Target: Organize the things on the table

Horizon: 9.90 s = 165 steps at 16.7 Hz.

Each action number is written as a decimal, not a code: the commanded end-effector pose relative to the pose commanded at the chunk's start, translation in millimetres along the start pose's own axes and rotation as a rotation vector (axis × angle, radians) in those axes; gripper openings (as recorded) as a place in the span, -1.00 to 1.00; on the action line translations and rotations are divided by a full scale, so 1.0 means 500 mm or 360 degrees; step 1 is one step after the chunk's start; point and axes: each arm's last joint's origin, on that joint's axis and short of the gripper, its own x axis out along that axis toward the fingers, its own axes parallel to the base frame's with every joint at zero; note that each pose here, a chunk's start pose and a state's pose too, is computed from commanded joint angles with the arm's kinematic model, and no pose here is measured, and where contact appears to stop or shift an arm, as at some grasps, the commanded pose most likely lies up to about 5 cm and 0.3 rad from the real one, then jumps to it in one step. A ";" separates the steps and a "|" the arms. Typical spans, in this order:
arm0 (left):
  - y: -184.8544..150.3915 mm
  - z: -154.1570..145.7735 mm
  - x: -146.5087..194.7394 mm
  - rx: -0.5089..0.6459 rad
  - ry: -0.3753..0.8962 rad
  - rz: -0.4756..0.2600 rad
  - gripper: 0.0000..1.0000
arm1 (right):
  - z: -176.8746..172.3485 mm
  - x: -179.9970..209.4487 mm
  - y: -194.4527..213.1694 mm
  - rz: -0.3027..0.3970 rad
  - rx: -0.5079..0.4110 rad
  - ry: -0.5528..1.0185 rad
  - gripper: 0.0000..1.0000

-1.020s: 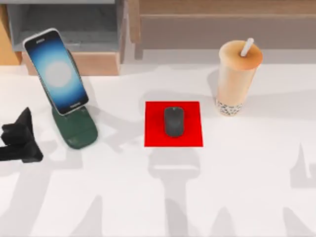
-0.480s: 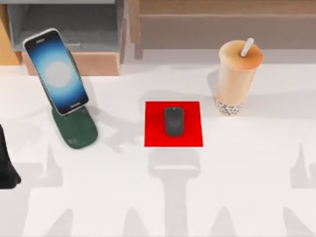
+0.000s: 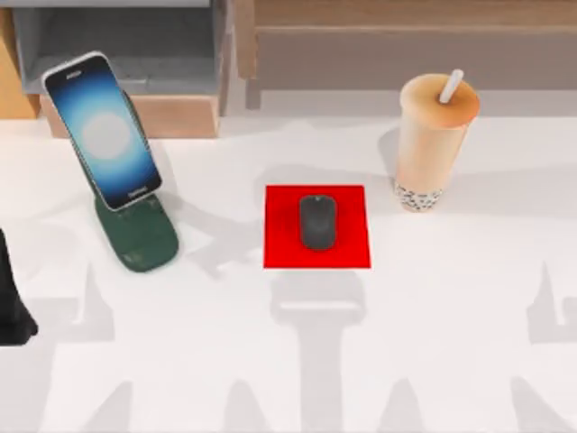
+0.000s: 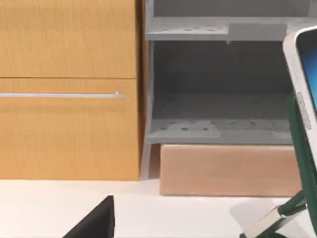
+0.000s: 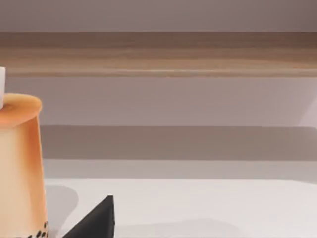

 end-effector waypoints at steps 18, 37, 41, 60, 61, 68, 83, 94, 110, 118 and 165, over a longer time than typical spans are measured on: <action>0.000 0.000 0.000 0.0000 0.0000 0.0000 1.00 | -0.002 0.245 0.234 0.0112 0.0031 0.0173 1.00; 0.000 0.000 0.000 0.0000 0.0000 0.0000 1.00 | -0.172 0.368 0.356 -0.0046 -0.0037 -0.0003 1.00; 0.000 0.000 0.000 0.0000 0.0000 0.0000 1.00 | -0.172 0.400 0.355 -0.0052 -0.0036 -0.0006 1.00; 0.000 0.000 0.000 0.0000 0.0000 0.0000 1.00 | -0.172 0.430 0.353 -0.0052 -0.0037 -0.0006 -0.81; 0.000 0.000 0.000 0.0000 0.0000 0.0000 1.00 | -0.172 0.430 0.353 -0.0052 -0.0037 -0.0006 -0.96; 0.000 0.000 0.000 0.0000 0.0000 0.0000 1.00 | -0.172 0.430 0.353 -0.0052 -0.0037 -0.0006 -1.00; 0.000 0.000 0.000 0.0000 0.0000 0.0000 1.00 | -0.116 0.442 0.358 -0.0053 0.0028 -0.0100 -1.00; 0.000 0.000 0.000 0.0000 0.0000 0.0000 1.00 | 0.080 0.499 0.309 -0.0075 0.0200 -0.0424 -1.00; 0.000 0.000 0.000 0.0000 0.0000 0.0000 1.00 | 0.163 0.626 0.084 -0.0237 0.0036 -0.0210 -1.00; 0.000 0.000 0.000 0.0000 0.0000 0.0000 1.00 | 0.177 0.683 0.054 -0.0106 -0.0013 -0.0065 -1.00; 0.000 0.000 0.000 0.0000 0.0000 0.0000 1.00 | 0.188 0.703 0.044 -0.0036 -0.0032 0.0002 -0.85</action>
